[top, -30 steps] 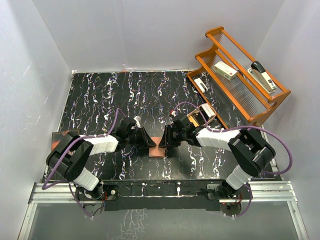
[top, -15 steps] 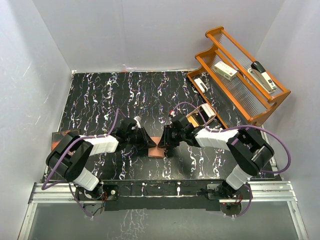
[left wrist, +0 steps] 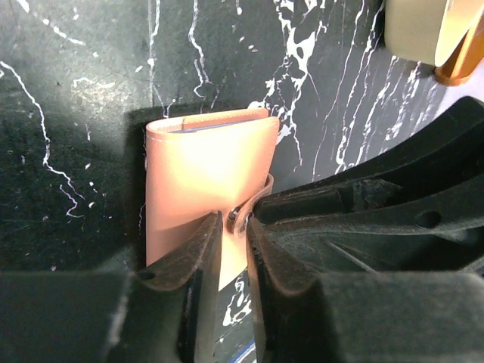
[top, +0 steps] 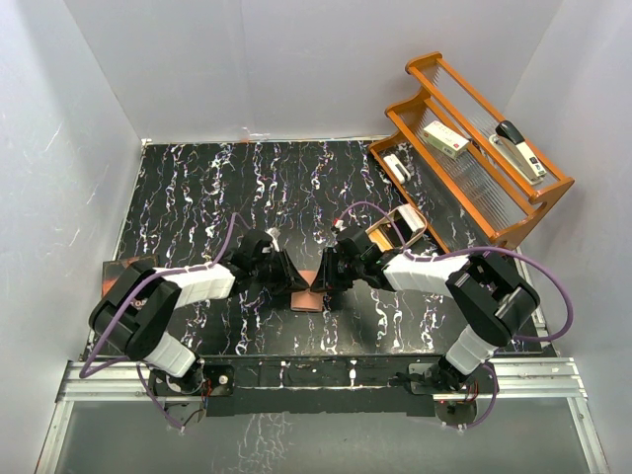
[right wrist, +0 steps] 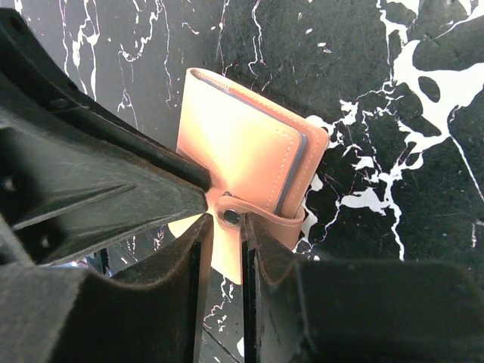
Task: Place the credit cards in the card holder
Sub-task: Close the card holder at the center of the board.
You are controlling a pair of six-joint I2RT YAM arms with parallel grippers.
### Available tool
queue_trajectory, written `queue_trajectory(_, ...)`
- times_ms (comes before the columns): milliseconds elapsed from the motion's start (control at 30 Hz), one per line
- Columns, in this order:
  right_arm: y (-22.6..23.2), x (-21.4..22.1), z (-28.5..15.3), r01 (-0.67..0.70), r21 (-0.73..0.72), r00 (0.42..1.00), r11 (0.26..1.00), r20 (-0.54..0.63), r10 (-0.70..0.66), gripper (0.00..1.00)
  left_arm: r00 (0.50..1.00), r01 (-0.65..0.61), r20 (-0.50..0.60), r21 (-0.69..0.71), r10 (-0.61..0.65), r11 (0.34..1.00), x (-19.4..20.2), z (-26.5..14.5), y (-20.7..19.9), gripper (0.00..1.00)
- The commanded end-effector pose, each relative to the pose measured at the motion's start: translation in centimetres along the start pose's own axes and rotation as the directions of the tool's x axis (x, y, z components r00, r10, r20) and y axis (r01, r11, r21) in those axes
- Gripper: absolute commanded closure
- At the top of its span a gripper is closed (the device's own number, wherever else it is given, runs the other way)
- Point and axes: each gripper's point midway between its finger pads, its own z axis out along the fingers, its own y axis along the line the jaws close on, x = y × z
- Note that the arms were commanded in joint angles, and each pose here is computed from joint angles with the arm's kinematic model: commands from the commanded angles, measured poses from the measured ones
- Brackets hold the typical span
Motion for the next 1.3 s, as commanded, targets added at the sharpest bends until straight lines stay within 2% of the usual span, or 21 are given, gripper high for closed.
queue_trajectory(0, 0.5, -0.7, 0.2, 0.038, 0.009, 0.999, 0.999, 0.03, -0.038, 0.8, 0.995, -0.094, 0.034, -0.09, 0.097, 0.992, -1.4, -2.0, -1.1, 0.78)
queue_trajectory(133, 0.6, -0.6, 0.3, 0.031, 0.001, 0.999, 1.0, 0.023, -0.031, 0.8, 0.991, -0.122, 0.043, -0.146, 0.129, 0.982, -1.8, -3.0, -0.7, 0.73)
queue_trajectory(433, 0.9, -0.9, -0.1, 0.037, 0.007, 0.999, 0.999, 0.028, -0.037, 0.8, 0.984, -0.176, -0.028, -0.235, 0.174, 0.956, -0.7, -3.1, 2.2, 0.76)
queue_trajectory(733, 0.8, -0.8, -0.1, 0.024, 0.005, 0.999, 1.0, 0.03, -0.024, 0.8, 0.985, -0.172, -0.064, -0.194, 0.163, 0.966, 0.4, -1.8, 3.0, 0.77)
queue_trajectory(933, 1.1, -0.7, 0.1, 0.024, -0.002, 0.999, 1.0, 0.026, -0.024, 0.8, 0.988, -0.15, -0.066, -0.185, 0.14, 0.971, 0.9, -1.6, 3.2, 0.83)
queue_trajectory(1267, 1.8, -1.1, 0.6, 0.027, -0.011, 0.999, 1.0, 0.028, -0.026, 0.8, 0.991, -0.117, -0.078, -0.146, 0.107, 0.982, 1.5, -1.1, 2.8, 0.84)
